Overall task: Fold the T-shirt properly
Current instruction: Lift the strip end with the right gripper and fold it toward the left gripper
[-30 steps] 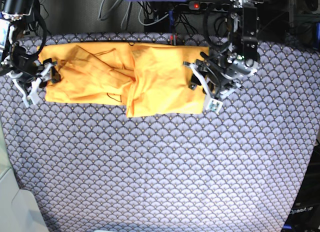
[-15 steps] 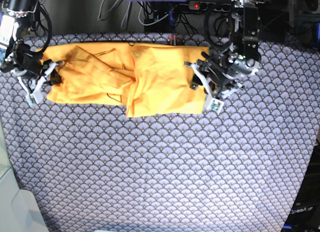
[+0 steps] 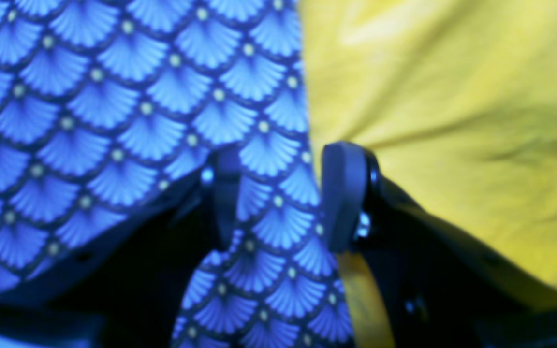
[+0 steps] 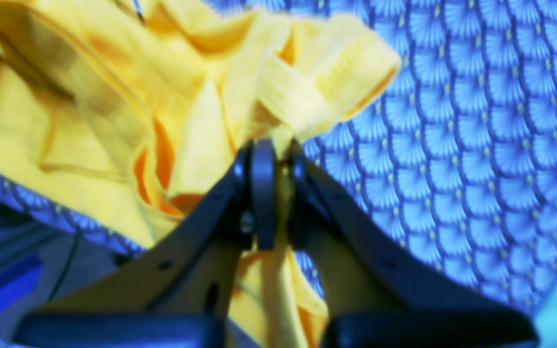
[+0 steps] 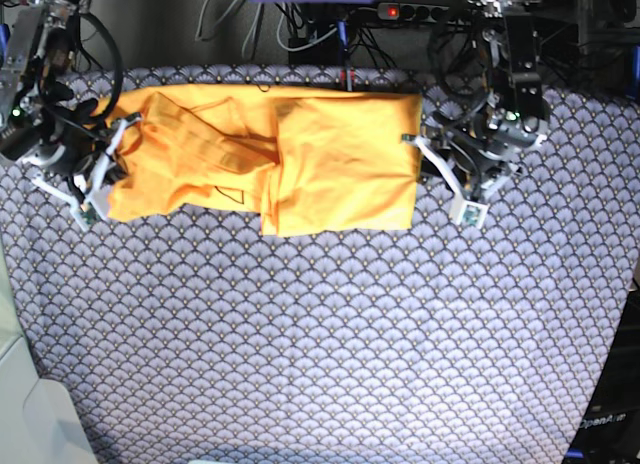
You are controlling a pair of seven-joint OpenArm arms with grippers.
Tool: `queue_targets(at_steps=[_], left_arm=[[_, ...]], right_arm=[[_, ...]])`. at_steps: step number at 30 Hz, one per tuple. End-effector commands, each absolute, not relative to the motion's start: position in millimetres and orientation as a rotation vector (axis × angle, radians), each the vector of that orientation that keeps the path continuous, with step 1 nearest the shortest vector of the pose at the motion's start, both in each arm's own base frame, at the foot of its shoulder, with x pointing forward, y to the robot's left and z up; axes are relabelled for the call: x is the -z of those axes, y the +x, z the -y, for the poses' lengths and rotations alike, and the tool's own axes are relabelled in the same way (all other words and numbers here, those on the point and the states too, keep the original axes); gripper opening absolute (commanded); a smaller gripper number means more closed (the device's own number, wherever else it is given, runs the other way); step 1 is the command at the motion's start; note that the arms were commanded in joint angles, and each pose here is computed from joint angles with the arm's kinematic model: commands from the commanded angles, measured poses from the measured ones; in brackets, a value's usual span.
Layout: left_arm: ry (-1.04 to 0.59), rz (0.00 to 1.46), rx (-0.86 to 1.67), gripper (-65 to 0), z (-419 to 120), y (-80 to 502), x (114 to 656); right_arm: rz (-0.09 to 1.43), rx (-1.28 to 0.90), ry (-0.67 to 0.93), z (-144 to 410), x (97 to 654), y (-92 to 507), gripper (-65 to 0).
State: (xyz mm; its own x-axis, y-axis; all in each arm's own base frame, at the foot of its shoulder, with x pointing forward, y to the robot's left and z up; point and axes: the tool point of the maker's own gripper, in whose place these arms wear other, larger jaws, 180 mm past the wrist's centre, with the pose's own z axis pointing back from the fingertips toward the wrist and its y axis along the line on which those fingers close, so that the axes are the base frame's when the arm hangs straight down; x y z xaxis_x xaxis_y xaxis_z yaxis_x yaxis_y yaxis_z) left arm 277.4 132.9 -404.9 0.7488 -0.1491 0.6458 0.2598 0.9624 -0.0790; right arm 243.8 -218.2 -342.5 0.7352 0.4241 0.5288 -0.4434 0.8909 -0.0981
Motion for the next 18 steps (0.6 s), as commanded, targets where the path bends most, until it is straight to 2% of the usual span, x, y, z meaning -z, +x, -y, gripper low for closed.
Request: queue_targets(at_steps=[1,6,12,14,18], left_arm=[[-0.16,0.731,0.228,-37.6,-135,285,395],[-0.168,0.747,0.235,-37.6,-130,287,389],[-0.246,0.885,0.226,-37.6,-111,299,339],[-0.232,0.87,0.23,-37.8,-114,298,334],[-0.138,0.799,0.148,-37.8,-156,291,350]], right_arm=[[0.61,-0.488,0.028,217,331,253,-65.0],[0.601,-0.481,0.04,213,333,251,-65.0],[0.599,-0.474,0.059,207,336,249,-65.0],[0.599,-0.474,0.059,206,336,248,-65.0],[0.599,-0.472,0.061,206,336,248,-65.0]])
